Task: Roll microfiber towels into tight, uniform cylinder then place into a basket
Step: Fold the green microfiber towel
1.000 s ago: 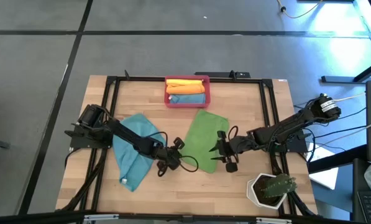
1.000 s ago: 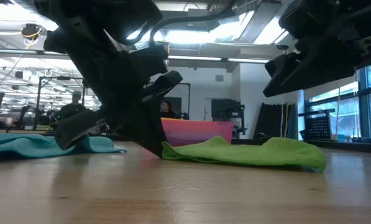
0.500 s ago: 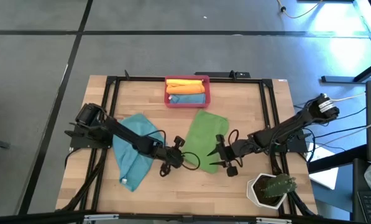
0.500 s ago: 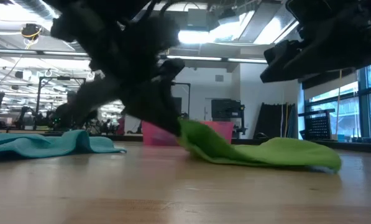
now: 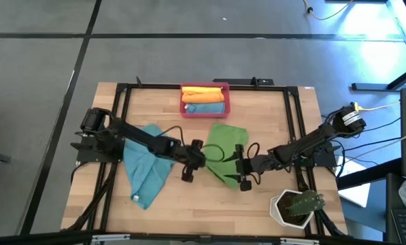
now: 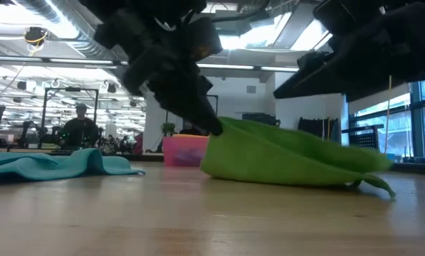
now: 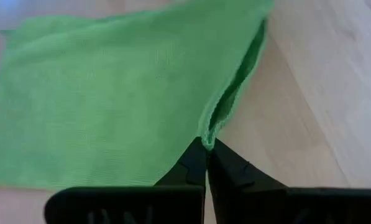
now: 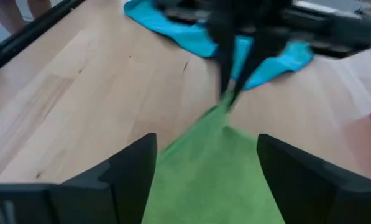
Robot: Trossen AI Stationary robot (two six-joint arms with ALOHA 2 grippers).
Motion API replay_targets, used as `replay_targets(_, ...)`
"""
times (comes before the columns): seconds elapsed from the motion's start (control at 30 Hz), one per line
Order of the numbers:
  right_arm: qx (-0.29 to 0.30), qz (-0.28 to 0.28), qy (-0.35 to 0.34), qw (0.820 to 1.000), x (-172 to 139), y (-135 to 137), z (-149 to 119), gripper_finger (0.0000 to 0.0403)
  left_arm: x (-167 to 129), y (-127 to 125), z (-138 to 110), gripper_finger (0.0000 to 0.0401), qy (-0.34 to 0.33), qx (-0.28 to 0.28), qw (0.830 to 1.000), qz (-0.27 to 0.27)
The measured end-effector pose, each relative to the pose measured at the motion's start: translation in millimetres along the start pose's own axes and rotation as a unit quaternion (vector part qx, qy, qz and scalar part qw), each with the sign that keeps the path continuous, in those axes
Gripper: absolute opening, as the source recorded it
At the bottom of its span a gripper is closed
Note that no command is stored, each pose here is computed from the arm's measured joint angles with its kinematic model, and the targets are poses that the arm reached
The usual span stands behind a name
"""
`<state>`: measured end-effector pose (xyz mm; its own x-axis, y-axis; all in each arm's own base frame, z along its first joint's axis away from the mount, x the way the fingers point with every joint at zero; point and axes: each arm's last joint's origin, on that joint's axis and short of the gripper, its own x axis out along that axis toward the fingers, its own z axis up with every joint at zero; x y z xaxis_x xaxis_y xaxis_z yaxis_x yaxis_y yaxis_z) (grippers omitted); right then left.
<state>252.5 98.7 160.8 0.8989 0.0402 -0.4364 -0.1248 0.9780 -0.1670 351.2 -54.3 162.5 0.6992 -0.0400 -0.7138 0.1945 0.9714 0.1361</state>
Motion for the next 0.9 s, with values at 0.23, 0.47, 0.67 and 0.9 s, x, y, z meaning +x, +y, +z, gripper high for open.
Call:
replay_targets(0.23,-0.001,0.0,0.029,1.0,28.7,9.8,0.0,0.0283,-11.1,28.6,7.3,0.0,-0.024,-0.082,0.996,0.007)
replay_targets(0.47,-0.024,-0.092,0.111,0.989,47.0,11.5,4.5,0.0283,-12.9,42.7,12.4,0.0,-0.035,-0.112,0.993,-0.006)
replay_targets(0.67,-0.007,-0.1,0.186,0.977,48.9,14.0,11.4,0.0283,-13.0,50.5,8.6,0.0,-0.024,-0.129,0.991,0.002)
replay_targets(0.9,0.008,-0.099,0.267,0.959,33.0,29.1,2.5,0.0283,-13.0,56.6,2.6,0.0,-0.001,-0.143,0.99,0.007)
